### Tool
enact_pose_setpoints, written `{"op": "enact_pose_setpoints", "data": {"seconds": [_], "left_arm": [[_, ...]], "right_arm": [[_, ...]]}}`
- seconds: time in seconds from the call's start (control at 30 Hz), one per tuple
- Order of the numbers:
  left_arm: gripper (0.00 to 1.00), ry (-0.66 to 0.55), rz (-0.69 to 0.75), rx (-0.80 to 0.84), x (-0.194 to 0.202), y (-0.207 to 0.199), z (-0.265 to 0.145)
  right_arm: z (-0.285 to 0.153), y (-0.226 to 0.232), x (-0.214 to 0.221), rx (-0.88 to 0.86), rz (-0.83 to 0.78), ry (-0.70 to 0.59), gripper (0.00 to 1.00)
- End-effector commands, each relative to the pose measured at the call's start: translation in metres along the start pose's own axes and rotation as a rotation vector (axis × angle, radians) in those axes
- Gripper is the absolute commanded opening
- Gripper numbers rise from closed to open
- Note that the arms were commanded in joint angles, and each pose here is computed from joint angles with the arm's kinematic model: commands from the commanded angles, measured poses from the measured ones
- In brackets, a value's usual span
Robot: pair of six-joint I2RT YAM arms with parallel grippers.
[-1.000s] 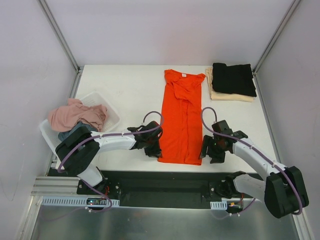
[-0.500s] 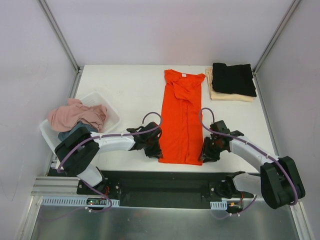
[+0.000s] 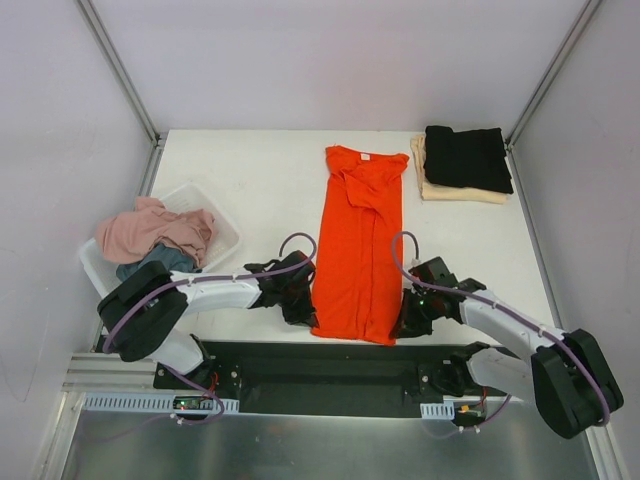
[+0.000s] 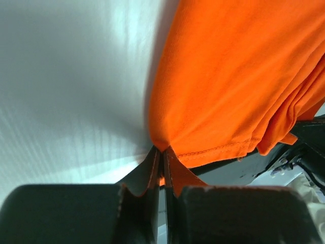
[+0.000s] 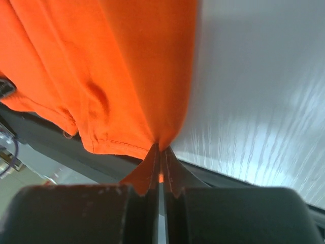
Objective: Fold and stack the t-shirts
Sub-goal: Grab the bottom of the folded rectangular tshirt with both arms, then fold the folded rectangular tshirt in 1/3 of the way
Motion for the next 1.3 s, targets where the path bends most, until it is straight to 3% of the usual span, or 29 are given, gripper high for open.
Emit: {"op": "enact_pose_setpoints", "data": {"seconds": [0.0, 0.1, 0.33, 0.7, 1.03, 1.27], "left_arm": [[0.00, 0.066, 0.013, -0.064, 0.022, 0.030, -0.011], [0.00, 0.065, 0.046, -0.021, 0.026, 0.023, -0.021], [0.00, -0.060, 0.139, 0.038, 0.002, -0.018, -0.044], [0.02, -0.172, 0.151, 0.137, -0.080, -0.090, -0.071], [0.03, -0.233, 0.203, 0.162, -0.153, -0.138, -0.068], [0.04, -0.239, 0.195, 0.158, -0.184, -0.146, -0.059]], "right_arm": [[-0.009, 0.001, 0.032, -0.013, 0.004, 0.073, 0.01], [-0.015, 0.008, 0.029, -0.039, -0.024, 0.043, 0.01], [-0.039, 0.030, -0.014, -0.009, -0.100, -0.089, 0.01], [-0.083, 0.059, -0.107, 0.134, -0.191, -0.297, 0.01], [-0.093, 0.045, -0.172, 0.248, -0.156, -0.329, 0.01], [-0.094, 0.041, -0.204, 0.234, -0.149, -0.346, 0.01]]}}
Point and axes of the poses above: each gripper's point midway between its finger pads, its own z axis out along the fingers, its own y axis along the line the jaws close on, x = y × z, the point moved 2 cm from there along -z, back along the fingers, and after that the axes turned 9 degrees about -z, right-handed, at the moved point
